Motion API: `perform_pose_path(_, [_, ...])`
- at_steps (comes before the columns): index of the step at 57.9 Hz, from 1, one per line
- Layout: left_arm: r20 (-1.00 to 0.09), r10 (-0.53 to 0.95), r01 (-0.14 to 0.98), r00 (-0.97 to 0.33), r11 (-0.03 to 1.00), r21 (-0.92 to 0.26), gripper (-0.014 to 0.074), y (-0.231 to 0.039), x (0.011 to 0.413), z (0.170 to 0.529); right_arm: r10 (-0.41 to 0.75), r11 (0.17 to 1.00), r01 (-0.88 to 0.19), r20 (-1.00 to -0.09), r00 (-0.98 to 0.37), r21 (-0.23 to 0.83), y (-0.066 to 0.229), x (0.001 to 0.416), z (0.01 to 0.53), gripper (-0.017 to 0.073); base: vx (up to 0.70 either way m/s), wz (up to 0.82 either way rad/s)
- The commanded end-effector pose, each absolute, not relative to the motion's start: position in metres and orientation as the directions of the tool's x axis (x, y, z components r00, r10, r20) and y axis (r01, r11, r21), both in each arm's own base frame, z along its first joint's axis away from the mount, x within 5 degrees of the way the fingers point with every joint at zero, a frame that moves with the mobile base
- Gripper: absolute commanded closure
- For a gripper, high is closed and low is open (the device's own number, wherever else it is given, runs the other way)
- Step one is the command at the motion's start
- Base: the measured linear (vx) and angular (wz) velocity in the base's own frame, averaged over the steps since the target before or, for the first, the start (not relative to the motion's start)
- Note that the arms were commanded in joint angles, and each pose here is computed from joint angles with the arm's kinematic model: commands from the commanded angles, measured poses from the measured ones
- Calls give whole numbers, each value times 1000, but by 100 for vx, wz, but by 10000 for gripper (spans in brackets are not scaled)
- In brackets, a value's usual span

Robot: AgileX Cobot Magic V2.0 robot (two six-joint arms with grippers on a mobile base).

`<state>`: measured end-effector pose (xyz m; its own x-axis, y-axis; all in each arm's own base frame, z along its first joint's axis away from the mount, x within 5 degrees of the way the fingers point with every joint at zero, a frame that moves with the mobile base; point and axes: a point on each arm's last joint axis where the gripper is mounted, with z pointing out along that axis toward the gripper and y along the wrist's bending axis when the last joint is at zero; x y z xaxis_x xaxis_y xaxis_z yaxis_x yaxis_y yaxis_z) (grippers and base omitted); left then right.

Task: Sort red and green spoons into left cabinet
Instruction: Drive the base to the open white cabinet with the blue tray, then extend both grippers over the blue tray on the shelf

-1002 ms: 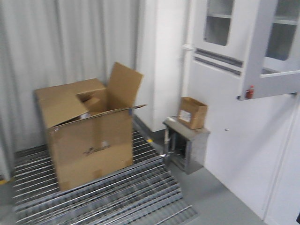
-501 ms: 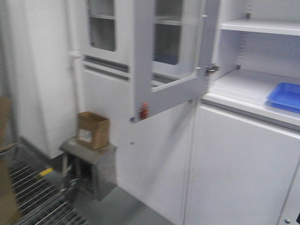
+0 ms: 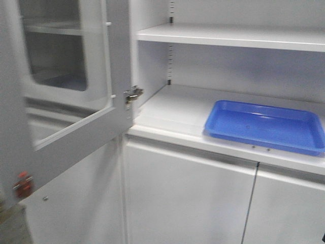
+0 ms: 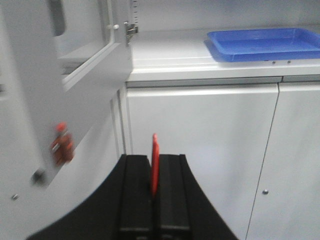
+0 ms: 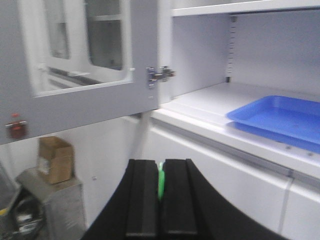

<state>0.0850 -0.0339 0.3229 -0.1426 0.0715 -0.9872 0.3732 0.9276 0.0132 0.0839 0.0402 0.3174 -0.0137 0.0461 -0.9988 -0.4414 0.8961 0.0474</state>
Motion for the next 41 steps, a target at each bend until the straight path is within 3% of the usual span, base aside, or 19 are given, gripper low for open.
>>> perform_pose_path(1, [-999, 22, 370, -45, 929, 3, 594, -34, 85, 339, 39, 909, -415, -999, 16, 29, 38, 85, 327, 564, 41, -50])
perform_pose_path(41, [-999, 22, 370, -46, 929, 3, 594, -34, 85, 339, 39, 909, -417, -999, 15, 29, 38, 85, 327, 564, 32, -53])
